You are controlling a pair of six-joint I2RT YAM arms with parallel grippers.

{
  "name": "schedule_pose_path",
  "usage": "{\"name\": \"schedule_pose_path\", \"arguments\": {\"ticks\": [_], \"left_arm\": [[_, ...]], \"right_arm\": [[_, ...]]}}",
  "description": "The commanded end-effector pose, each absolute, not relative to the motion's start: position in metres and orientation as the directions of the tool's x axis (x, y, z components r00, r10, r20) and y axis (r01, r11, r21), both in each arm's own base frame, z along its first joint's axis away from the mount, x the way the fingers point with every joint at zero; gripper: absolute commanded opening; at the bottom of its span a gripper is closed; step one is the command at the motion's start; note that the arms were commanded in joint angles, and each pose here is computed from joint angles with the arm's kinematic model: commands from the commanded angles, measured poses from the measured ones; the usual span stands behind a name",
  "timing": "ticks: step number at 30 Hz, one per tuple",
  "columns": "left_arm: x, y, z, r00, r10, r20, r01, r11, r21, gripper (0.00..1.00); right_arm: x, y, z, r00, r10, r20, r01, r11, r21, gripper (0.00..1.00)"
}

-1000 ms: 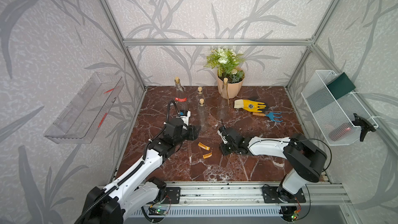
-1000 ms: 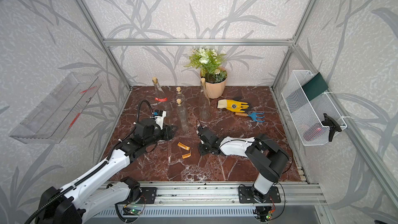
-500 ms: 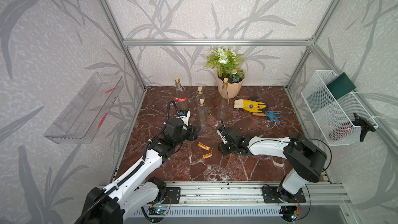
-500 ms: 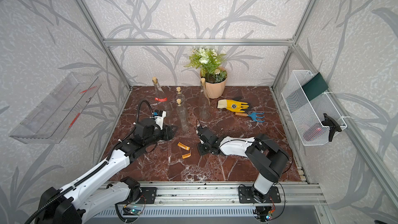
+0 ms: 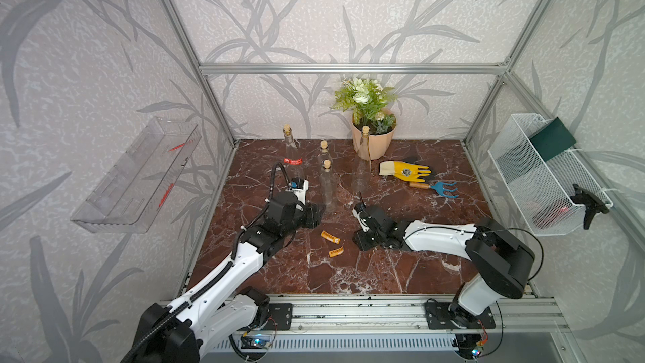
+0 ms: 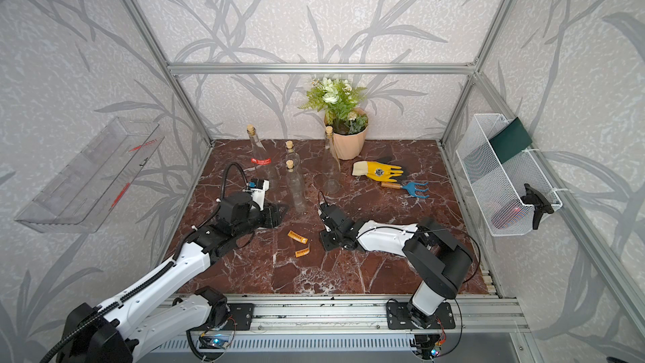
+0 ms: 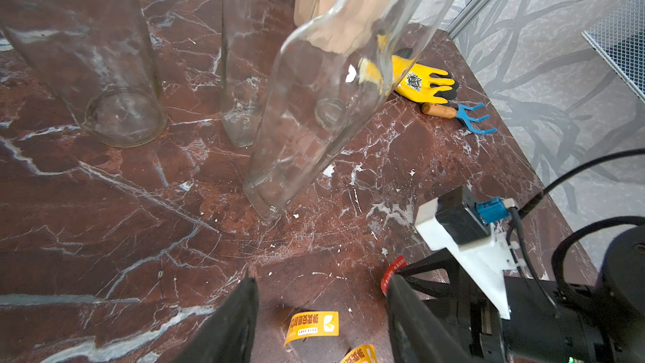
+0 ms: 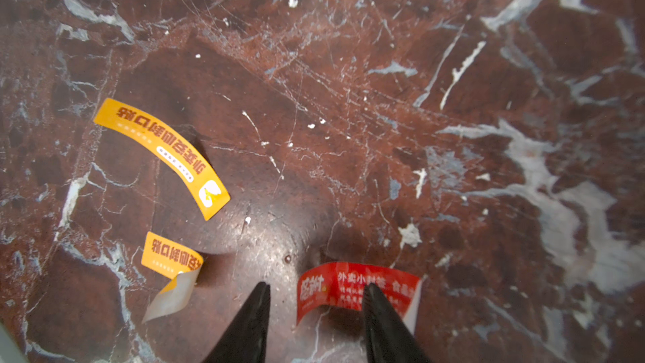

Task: Remove the label from the bottle
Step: Place the label at the center of the board.

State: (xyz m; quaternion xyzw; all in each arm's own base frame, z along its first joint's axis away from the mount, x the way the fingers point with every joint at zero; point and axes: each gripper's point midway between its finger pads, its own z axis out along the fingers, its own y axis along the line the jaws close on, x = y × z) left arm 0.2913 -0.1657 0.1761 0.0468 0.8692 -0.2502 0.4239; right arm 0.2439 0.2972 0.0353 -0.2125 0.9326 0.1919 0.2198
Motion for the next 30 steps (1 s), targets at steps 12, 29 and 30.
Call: {"name": "schedule_pose_path", "arguments": {"ticks": [12, 29, 30], "left_arm": [[0.291, -0.146, 0.203, -0.585, -0.095, -0.806, 0.277, 0.910, -0.308, 0.60], [0.358, -0.080, 0.295, -0.464, -0.105, -0.880, 0.113, 0.978, -0.176, 0.60], [0.364, -0.077, 0.302, -0.453, -0.106, -0.885, 0.103, 0.980, -0.170, 0.60]], "right_arm": [[0.262, 0.300, 0.131, -0.616, -0.300, -0.728, -0.599, 0.779, 0.186, 0.49], [0.255, 0.314, 0.180, -0.220, -0.366, -0.904, -0.806, 0.590, -0.043, 0.56], [0.256, 0.317, 0.182, -0.209, -0.366, -0.907, -0.813, 0.581, -0.047, 0.57]]}}
